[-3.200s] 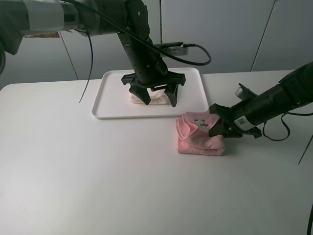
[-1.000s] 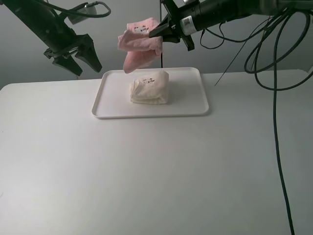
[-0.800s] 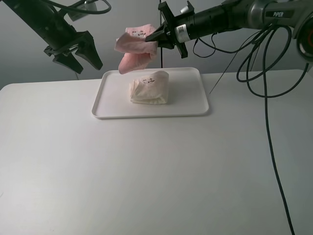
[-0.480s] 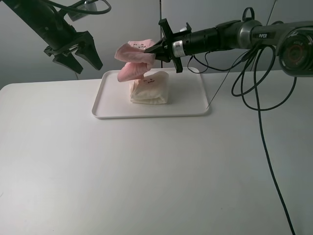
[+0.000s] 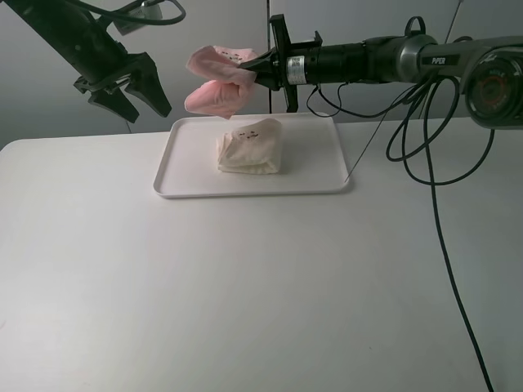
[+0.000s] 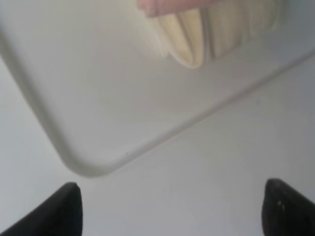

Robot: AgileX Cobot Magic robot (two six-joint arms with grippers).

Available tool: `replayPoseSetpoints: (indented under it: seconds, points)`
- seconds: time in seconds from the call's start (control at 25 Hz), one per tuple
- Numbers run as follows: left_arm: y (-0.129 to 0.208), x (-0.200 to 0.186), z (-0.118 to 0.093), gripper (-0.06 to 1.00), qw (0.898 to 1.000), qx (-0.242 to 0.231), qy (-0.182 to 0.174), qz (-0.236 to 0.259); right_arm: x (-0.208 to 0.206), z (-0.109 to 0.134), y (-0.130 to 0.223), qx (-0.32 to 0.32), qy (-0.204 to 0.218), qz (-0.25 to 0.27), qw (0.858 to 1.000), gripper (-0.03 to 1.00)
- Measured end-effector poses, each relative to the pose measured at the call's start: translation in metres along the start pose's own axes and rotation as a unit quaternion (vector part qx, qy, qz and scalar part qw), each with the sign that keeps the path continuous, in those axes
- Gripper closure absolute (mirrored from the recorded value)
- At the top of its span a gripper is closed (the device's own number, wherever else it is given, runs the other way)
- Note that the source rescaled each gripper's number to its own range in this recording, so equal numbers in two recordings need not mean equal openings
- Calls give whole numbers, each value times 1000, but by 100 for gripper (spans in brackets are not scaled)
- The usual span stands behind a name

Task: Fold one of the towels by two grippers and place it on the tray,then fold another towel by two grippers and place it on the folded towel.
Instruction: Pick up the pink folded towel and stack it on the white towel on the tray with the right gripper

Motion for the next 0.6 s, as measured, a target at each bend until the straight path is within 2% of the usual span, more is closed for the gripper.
replayPoseSetpoints:
  seconds: [0.2, 0.32, 0.48, 0.6]
  points:
    - [0, 0, 0, -1, 1000, 1, 0, 0, -5, -38, 12, -41, 119, 41, 991, 87]
    - [0, 0, 0, -1, 1000, 1, 0, 0, -10, -55, 16, -51, 171, 60, 982, 87]
    - [-1, 0, -1, -1, 1000, -1, 3, -2, -16, -69, 16, -69, 214, 64, 972, 87]
    - [-1, 0, -3, -1, 1000, -3, 9, -5, -16, -71, 12, -73, 222, 55, 971, 87]
Point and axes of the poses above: a point on each arm's last joint axis where the gripper is mounted, x pointing out along that axis toward the gripper, z along the wrist's bending axis when the last joint is at zero, y = z × x, the point moved 7 cm from there along x, pointing out along that axis toward the gripper, and after that the axes turned 4 degrees about x, right-handed, at the moved point
